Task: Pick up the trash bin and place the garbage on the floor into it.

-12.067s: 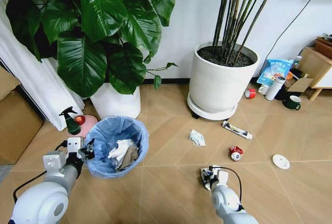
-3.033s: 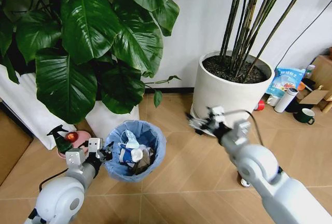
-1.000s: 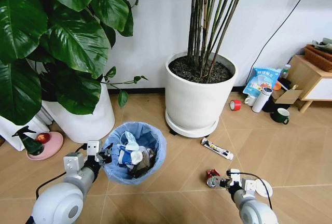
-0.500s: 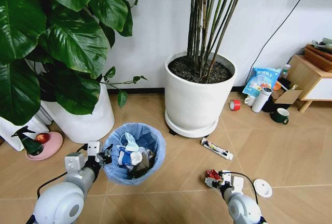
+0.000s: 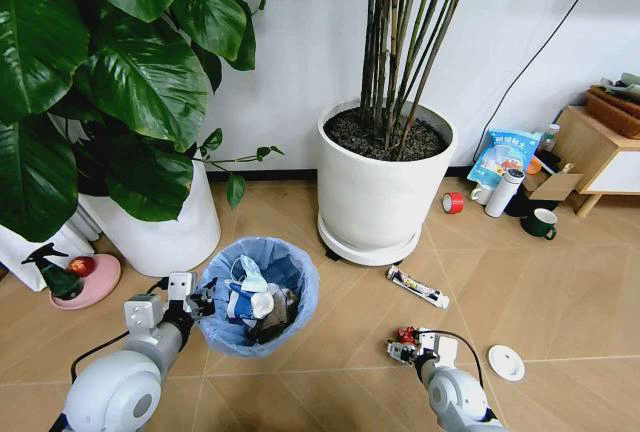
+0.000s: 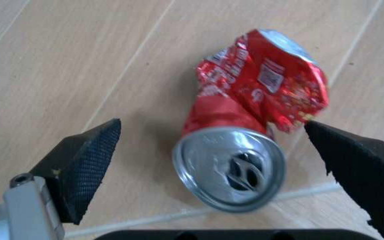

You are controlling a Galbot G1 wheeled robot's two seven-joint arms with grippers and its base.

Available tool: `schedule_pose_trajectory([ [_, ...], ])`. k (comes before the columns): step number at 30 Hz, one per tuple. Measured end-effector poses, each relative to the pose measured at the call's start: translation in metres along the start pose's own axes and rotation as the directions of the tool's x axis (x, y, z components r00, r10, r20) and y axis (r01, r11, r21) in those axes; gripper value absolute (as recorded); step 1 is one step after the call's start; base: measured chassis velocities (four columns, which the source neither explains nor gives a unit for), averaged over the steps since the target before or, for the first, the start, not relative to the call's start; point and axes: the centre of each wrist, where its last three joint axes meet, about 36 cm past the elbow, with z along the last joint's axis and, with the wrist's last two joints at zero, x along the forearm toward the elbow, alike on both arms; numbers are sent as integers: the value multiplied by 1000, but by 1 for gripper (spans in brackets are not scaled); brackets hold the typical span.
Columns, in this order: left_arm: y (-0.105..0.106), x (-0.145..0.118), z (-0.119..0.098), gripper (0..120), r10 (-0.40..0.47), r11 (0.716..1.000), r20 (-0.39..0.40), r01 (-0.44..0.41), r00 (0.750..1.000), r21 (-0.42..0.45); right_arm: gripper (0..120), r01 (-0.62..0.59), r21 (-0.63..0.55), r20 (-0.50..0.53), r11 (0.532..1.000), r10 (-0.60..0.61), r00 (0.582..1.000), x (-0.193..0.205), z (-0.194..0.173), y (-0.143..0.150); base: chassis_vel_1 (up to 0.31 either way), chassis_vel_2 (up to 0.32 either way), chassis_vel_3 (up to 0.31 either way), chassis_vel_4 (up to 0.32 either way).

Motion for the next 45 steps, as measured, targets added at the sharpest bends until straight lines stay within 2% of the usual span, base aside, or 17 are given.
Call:
schedule_pose_trajectory([
  [7, 1, -1, -1, 0, -1, 1000, 2, 1, 1000, -1, 90, 3, 7, 0, 1000, -3, 1000, -10, -3, 6, 0, 0, 0, 0],
  [18, 2, -2, -1, 0, -2, 1000, 2, 2, 1000, 1, 49, -6, 15, 4, 1000, 6, 1000, -15, 1, 5, 0, 0, 0, 0],
  [26, 2, -4, -3, 0, -1, 1000, 5, 1, 1000, 5, 48, -14, 12, 12, 1000, 14, 1000, -14, -1, 1, 0, 0, 0, 0],
  [30, 2, -4, -3, 0, -1, 1000, 5, 1, 1000, 6, 48, -13, 12, 48, 1000, 12, 999, -7, -9, 0, 0, 0, 0, 0],
  [34, 2, -4, -3, 0, -3, 1000, 4, 3, 1000, 6, 48, 16, 22, 136, 1000, -19, 991, 18, -35, 1, 0, 0, 0, 0],
  [36, 2, -4, -2, 0, -3, 1000, 4, 3, 1000, 7, 48, 75, 37, 218, 996, -81, 973, 52, -65, 8, 0, 0, 0, 0],
  [37, 2, -4, -2, 0, -3, 1000, 4, 3, 1000, 7, 48, 75, 37, 218, 996, -81, 973, 52, -65, 8, 0, 0, 0, 0],
  [40, 1, -6, 0, 0, -4, 1000, -2, 4, 1000, 5, 48, 167, 72, 299, 983, -181, 937, 97, -98, 21, 0, 0, 0, 0],
  [41, 1, -6, 0, 0, -4, 1000, -2, 4, 1000, 5, 48, 167, 72, 299, 983, -181, 937, 97, -98, 21, 0, 0, 0, 0],
  [44, 0, -9, 3, 0, -1, 1000, -12, 1, 1000, 1, 48, 295, 142, 372, 945, -327, 869, 147, -131, 45, 0, 0, 0, 0],
  [45, 0, -9, 3, 0, -1, 1000, -12, 1, 1000, 1, 48, 295, 142, 372, 945, -327, 869, 147, -131, 45, 0, 0, 0, 0],
])
